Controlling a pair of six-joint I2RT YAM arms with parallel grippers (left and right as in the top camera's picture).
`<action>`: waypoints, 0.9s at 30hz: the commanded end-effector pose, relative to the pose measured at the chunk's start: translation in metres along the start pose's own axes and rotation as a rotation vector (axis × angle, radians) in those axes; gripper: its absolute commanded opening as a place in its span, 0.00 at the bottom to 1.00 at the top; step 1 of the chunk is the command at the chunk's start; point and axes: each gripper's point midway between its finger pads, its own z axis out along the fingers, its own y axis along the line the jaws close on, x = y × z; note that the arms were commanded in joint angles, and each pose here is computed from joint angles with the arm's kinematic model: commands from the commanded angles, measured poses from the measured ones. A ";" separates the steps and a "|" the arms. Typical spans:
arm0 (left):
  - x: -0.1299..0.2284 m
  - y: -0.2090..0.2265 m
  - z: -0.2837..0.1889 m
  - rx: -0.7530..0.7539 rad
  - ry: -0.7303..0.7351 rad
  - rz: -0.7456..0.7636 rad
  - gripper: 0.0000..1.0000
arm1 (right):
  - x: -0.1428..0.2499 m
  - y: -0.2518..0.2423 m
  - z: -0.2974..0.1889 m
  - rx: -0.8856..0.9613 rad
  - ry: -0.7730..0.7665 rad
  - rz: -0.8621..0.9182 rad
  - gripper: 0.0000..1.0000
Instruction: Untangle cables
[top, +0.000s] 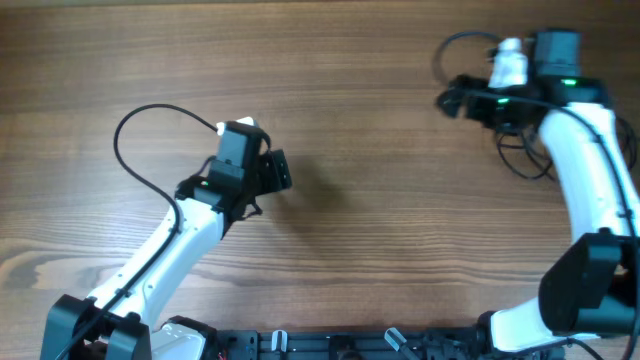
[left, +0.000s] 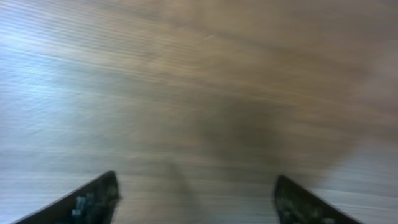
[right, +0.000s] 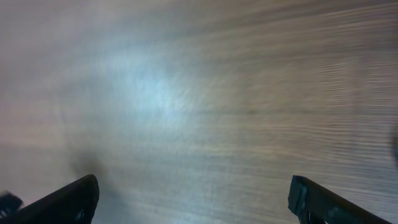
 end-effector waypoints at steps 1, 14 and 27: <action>0.006 0.048 -0.004 -0.253 -0.013 -0.012 0.86 | 0.016 0.005 0.013 0.175 0.056 -0.150 1.00; 0.067 0.083 -0.024 -0.223 0.230 -0.211 1.00 | 0.097 0.009 0.012 0.176 0.156 -0.093 1.00; 0.040 0.051 -0.111 0.141 -0.305 -0.174 1.00 | 0.126 0.026 -0.087 -0.002 -0.519 -0.203 1.00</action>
